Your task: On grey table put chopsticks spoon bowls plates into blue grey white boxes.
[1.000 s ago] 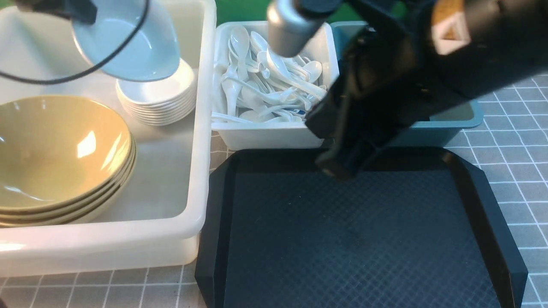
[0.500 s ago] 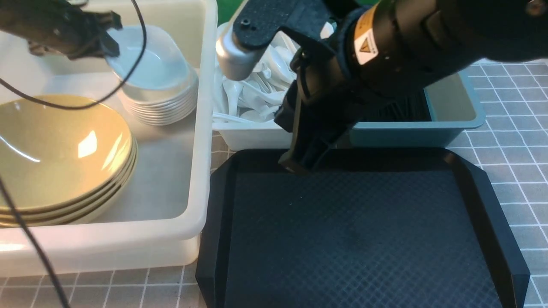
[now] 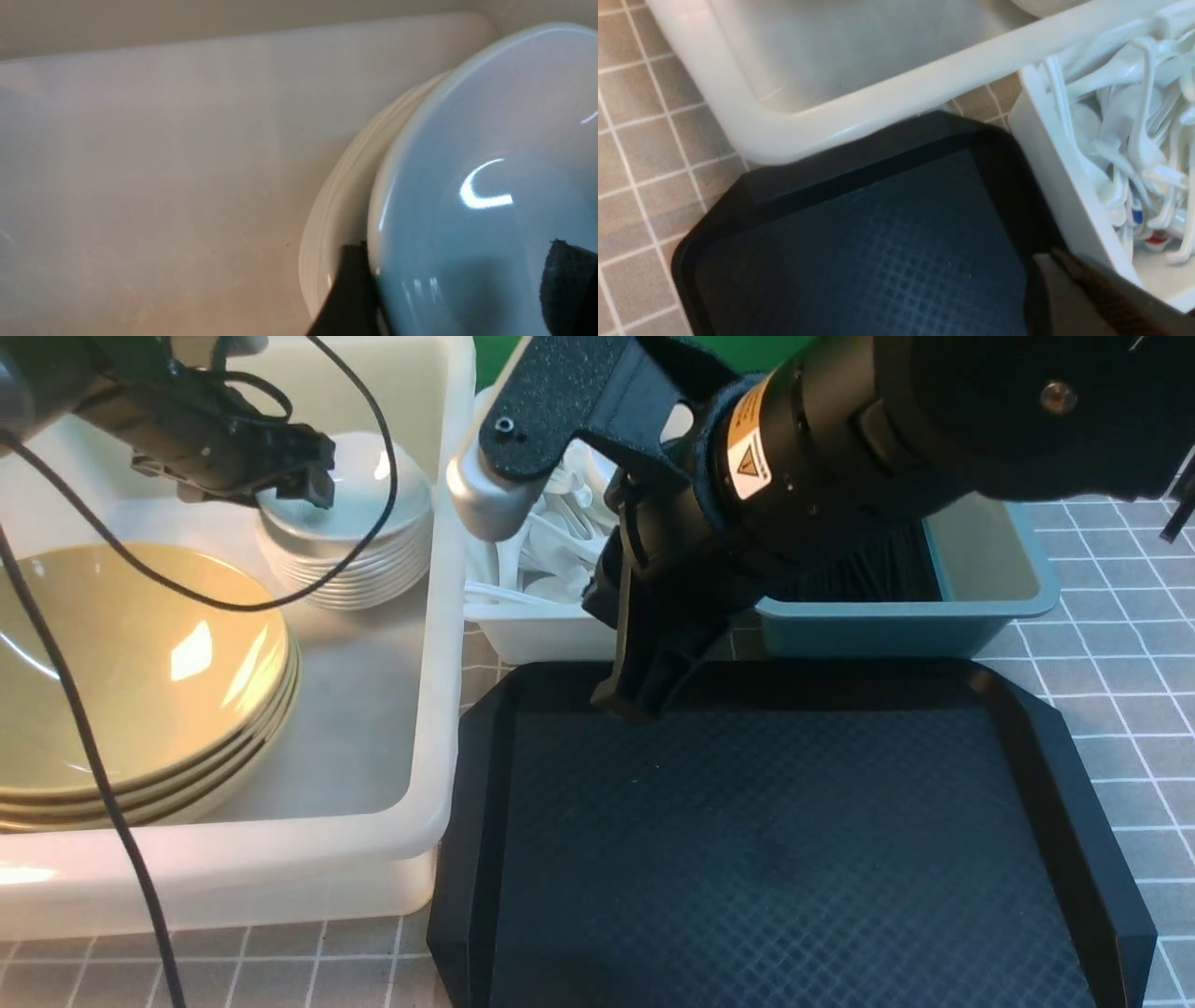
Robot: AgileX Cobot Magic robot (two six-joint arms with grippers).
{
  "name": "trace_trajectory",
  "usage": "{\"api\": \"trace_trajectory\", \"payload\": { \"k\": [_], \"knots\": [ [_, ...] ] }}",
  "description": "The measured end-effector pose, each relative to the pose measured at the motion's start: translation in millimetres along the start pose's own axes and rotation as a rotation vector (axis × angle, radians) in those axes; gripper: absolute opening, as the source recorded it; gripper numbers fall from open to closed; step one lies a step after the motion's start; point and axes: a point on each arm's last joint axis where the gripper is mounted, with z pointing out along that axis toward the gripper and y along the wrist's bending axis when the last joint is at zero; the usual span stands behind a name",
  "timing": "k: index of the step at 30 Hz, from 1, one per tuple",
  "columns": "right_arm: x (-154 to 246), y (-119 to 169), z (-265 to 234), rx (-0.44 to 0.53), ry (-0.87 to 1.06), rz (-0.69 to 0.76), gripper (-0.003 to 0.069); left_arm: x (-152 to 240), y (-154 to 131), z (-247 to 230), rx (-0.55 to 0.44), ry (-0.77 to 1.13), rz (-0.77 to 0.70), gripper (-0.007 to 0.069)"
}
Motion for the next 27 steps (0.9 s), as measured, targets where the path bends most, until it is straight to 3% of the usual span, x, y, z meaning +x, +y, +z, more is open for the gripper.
{"api": "trace_trajectory", "payload": {
  "k": [3, 5, 11, 18, 21, 27],
  "knots": [
    [5, 1, 0, -0.013, 0.05, 0.0, 0.0045, -9, 1, -16, -0.038, 0.047, 0.013, 0.0591],
    [6, 2, 0, -0.017, 0.066, 0.002, 0.0045, -13, 1, -25, -0.05, 0.069, 0.017, 0.0605],
    [9, 2, -12, -0.018, 0.08, 0.071, 0.0045, -30, -10, -84, -0.041, 0.099, 0.04, 0.0573],
    [15, -2, -68, 0.009, 0.0, 0.127, 0.0045, -22, -40, -224, -0.038, -0.087, 0.105, 0.0382],
    [23, -1, -93, 0.023, -0.057, 0.137, 0.0048, 11, -54, -279, -0.046, -0.151, 0.121, 0.0261],
    [42, 4, -113, 0.045, -0.171, 0.158, 0.0055, 91, -67, -321, -0.08, -0.304, 0.13, 0.0086]
  ]
}}
